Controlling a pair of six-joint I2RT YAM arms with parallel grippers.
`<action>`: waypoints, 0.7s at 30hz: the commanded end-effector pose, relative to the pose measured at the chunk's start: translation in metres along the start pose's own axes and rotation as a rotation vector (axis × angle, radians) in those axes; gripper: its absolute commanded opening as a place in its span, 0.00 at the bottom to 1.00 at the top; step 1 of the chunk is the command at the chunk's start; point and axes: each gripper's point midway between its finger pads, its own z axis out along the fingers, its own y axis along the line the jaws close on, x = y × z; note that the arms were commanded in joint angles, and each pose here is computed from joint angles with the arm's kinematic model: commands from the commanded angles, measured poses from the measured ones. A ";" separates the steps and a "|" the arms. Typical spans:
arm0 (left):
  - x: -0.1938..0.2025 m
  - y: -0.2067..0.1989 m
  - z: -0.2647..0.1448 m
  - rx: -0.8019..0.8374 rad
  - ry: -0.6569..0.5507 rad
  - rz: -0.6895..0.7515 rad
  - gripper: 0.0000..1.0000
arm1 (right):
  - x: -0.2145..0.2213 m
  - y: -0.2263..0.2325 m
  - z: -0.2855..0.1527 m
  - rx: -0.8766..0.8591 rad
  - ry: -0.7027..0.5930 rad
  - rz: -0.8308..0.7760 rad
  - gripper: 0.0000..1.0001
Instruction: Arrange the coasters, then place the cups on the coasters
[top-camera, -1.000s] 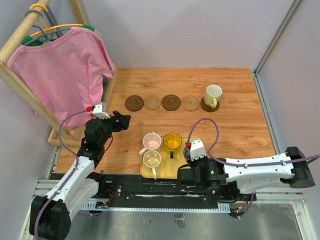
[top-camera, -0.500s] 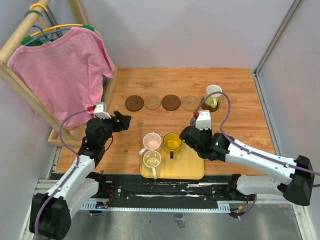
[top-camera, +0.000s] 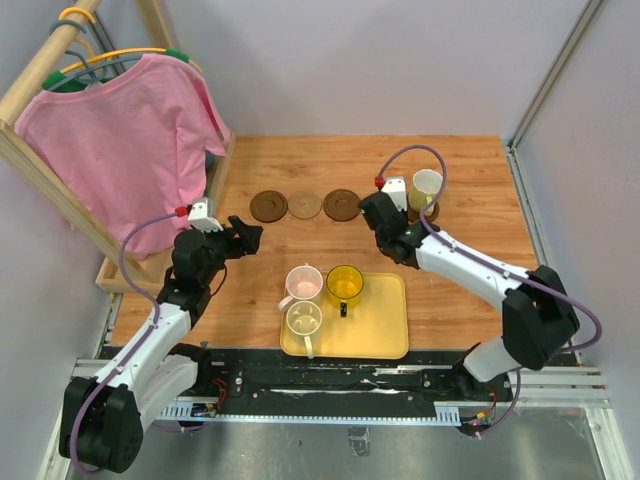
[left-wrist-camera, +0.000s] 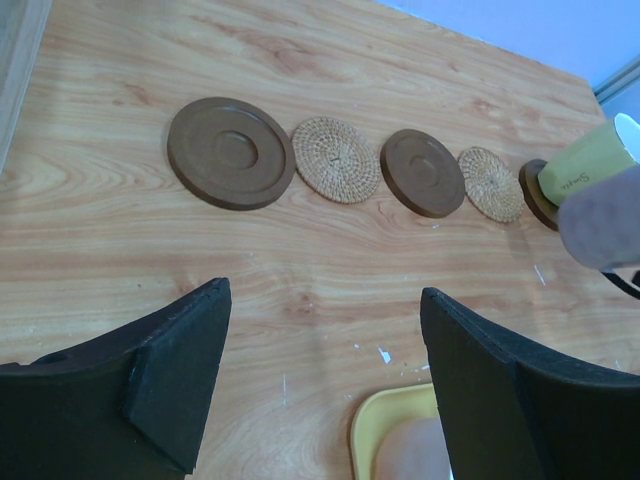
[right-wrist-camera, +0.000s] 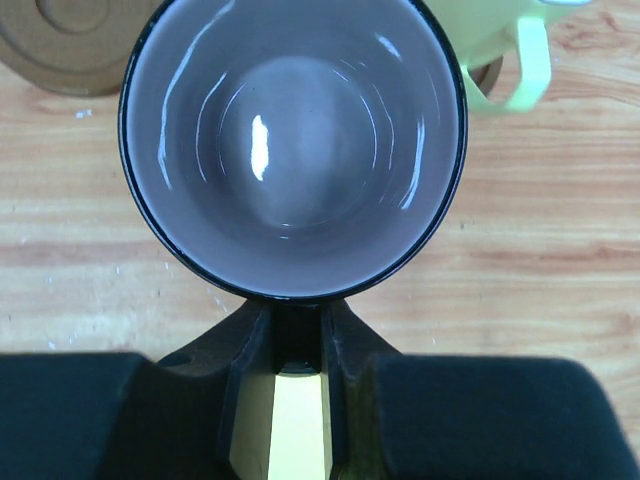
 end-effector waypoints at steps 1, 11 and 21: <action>-0.023 -0.005 0.001 0.002 -0.058 0.014 0.80 | -0.050 0.009 0.021 -0.030 -0.097 0.064 0.01; -0.024 -0.002 0.002 -0.013 -0.059 0.022 0.80 | -0.065 0.017 0.068 -0.042 -0.095 0.061 0.01; -0.020 -0.001 0.005 -0.014 -0.047 0.023 0.80 | -0.070 0.013 0.092 -0.036 -0.098 0.065 0.01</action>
